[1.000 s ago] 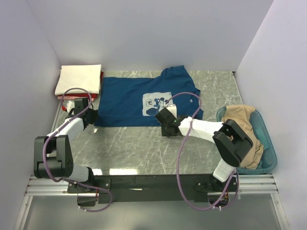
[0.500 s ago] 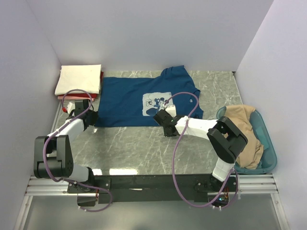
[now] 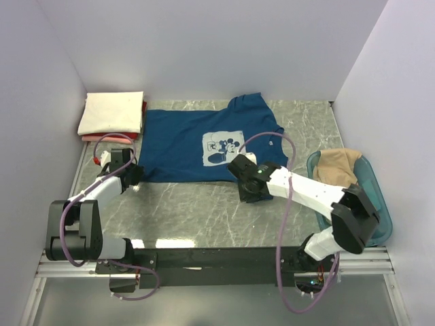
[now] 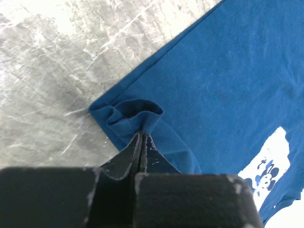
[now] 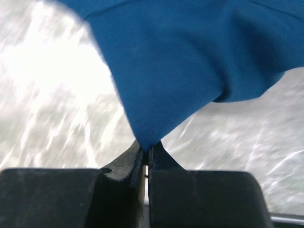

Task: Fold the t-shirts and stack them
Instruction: Flatten the tshirt out

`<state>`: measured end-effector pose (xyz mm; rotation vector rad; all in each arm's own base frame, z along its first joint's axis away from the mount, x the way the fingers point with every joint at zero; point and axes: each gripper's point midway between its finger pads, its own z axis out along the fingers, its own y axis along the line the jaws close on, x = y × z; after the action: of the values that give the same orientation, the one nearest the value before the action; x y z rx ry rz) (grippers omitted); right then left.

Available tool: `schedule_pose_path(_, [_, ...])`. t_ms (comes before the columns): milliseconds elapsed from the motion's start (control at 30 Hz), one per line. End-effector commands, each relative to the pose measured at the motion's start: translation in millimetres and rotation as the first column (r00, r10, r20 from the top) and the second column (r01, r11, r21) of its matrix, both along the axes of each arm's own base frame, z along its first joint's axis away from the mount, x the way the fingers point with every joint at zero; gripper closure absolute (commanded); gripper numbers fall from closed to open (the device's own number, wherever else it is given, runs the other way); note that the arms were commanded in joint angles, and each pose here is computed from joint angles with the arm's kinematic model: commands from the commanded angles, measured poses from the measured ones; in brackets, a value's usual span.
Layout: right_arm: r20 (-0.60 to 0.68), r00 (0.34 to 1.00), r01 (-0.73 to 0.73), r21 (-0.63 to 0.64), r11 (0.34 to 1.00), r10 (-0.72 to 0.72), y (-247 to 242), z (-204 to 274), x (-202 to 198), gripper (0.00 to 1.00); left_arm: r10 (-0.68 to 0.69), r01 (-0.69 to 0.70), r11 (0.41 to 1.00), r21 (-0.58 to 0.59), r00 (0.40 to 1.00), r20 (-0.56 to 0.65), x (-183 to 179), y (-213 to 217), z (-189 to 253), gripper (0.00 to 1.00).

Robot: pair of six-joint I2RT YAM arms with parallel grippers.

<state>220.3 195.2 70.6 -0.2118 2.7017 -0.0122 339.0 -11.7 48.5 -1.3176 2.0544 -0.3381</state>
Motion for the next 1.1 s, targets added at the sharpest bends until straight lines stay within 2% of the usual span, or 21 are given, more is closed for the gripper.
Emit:
schedule_pose_path(0, [-0.166, 0.984, -0.052, 0.119, 0.992, 0.071, 13, -3, -49, 1.0, -0.03, 0.029, 0.999, 0.016, 0.997, 0.072, 5, -1, 16, 1.0])
schedule_pose_path(67, [-0.244, 0.964, -0.053, 0.196, 0.979, 0.101, 26, -9, -67, 1.0, -0.038, 0.037, 0.999, 0.018, 0.996, 0.075, 4, -2, 16, 1.0])
schedule_pose_path(167, [-0.292, 0.947, -0.051, 0.271, 0.961, 0.133, 45, -16, -74, 0.99, -0.046, 0.045, 0.999, 0.023, 0.997, 0.067, 3, -2, 14, 1.0])
schedule_pose_path(233, [-0.286, 0.948, -0.055, 0.283, 0.958, 0.139, 53, -19, -69, 0.92, -0.048, 0.047, 0.999, 0.025, 0.997, 0.063, 4, -2, 14, 1.0])
schedule_pose_path(267, [-0.273, 0.953, -0.054, 0.272, 0.961, 0.13, 53, -19, -64, 0.83, -0.045, 0.043, 0.999, 0.028, 0.997, 0.067, 4, -1, 16, 1.0])
schedule_pose_path(333, [-0.249, 0.961, -0.05, 0.268, 0.962, 0.12, 56, -15, -56, 0.72, -0.046, 0.045, 0.999, 0.028, 0.997, 0.069, 3, -2, 15, 1.0])
schedule_pose_path(367, [-0.229, 0.969, -0.031, 0.263, 0.964, 0.094, 54, -14, -52, 0.59, -0.045, 0.043, 0.999, 0.029, 0.996, 0.07, 3, -2, 16, 1.0])
schedule_pose_path(467, [-0.149, 0.989, 0.03, 0.281, 0.959, 0.012, 44, -1, -45, 0.48, -0.049, 0.047, 0.998, 0.03, 0.996, 0.07, 3, -2, 17, 1.0])
schedule_pose_path(600, [-0.058, 0.984, 0.18, 0.288, 0.941, -0.171, 6, 12, -42, 0.49, -0.049, 0.047, 0.998, 0.028, 0.996, 0.079, 4, -2, 19, 1.0])
schedule_pose_path(633, [-0.071, 0.977, 0.213, 0.27, 0.939, -0.201, -7, 1, -49, 0.49, -0.048, 0.046, 0.999, 0.029, 0.996, 0.079, 4, -2, 20, 1.0])
schedule_pose_path(700, [-0.069, 0.956, 0.293, 0.32, 0.901, -0.286, -21, 1, -49, 0.5, -0.05, 0.048, 0.998, 0.032, 0.995, 0.082, 5, -1, 21, 1.0])
schedule_pose_path(800, [-0.126, 0.919, 0.394, 0.337, 0.855, -0.374, -47, -26, -61, 0.51, -0.054, 0.052, 0.998, 0.028, 0.995, 0.085, 6, -3, 22, 1.0])
schedule_pose_path(900, [-0.112, 0.907, 0.414, 0.41, 0.813, -0.405, -53, -24, -54, 0.51, -0.052, 0.05, 0.998, 0.026, 0.995, 0.087, 6, -3, 22, 1.0])
schedule_pose_path(1067, [-0.004, 0.87, 0.452, 0.408, 0.793, -0.494, -78, -22, -34, 0.49, -0.056, 0.055, 0.998, 0.019, 0.994, 0.089, 7, -4, 22, 1.0])
